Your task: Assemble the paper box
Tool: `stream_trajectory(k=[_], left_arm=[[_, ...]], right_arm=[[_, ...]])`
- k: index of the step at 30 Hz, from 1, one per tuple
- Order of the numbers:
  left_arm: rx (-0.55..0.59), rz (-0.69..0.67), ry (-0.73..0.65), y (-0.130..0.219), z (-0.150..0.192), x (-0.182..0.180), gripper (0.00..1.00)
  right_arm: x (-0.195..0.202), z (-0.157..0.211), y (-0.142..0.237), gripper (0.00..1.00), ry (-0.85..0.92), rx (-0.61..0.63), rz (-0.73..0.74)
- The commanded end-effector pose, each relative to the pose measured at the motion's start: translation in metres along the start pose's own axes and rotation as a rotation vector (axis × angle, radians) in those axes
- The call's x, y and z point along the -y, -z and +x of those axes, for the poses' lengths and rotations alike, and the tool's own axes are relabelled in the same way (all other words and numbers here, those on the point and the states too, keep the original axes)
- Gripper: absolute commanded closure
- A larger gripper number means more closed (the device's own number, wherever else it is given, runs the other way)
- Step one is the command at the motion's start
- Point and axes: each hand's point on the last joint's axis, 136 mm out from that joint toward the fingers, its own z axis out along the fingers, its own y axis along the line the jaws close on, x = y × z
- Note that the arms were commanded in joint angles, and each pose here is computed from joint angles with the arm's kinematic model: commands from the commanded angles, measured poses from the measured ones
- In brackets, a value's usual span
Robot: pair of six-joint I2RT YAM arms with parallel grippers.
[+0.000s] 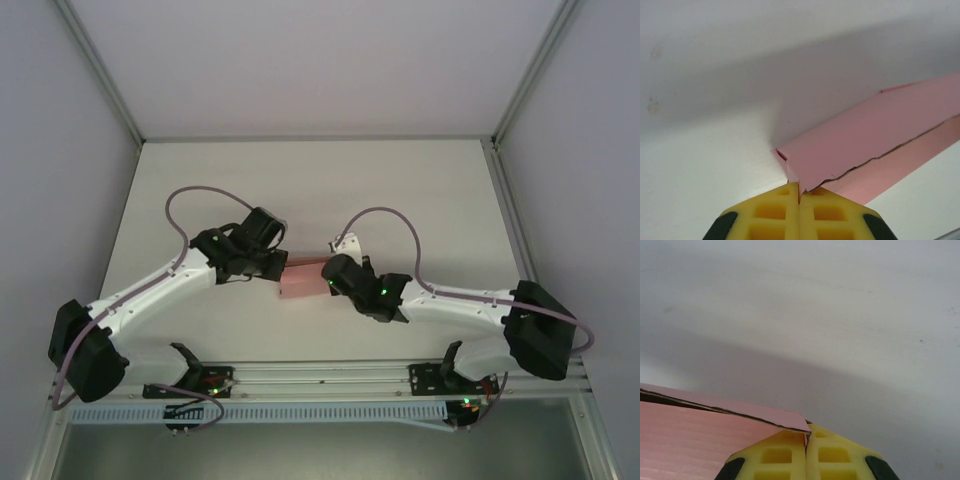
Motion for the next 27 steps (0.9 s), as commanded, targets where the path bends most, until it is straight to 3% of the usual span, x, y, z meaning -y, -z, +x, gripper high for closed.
stream_trajectory(k=[1,9,18,27], left_arm=[[-0.009,0.087,0.168,0.004,0.0,0.011,1.0],[-0.052,0.19,0.296,0.003,-0.002,0.015,1.0],[-0.045,0.217,0.407,0.003,-0.001,0.004,1.0],[-0.054,0.117,0.247,-0.015,0.022,-0.012,1.0]], right_arm=[[0.032,0.038,0.003,1.0,0.112,-0.063,0.215],[0.022,0.043,0.0,1.0,0.216,-0.072,0.304],[0.011,0.048,-0.001,1.0,0.166,-0.061,0.21],[0.013,0.046,-0.001,1.0,0.159,-0.034,0.201]])
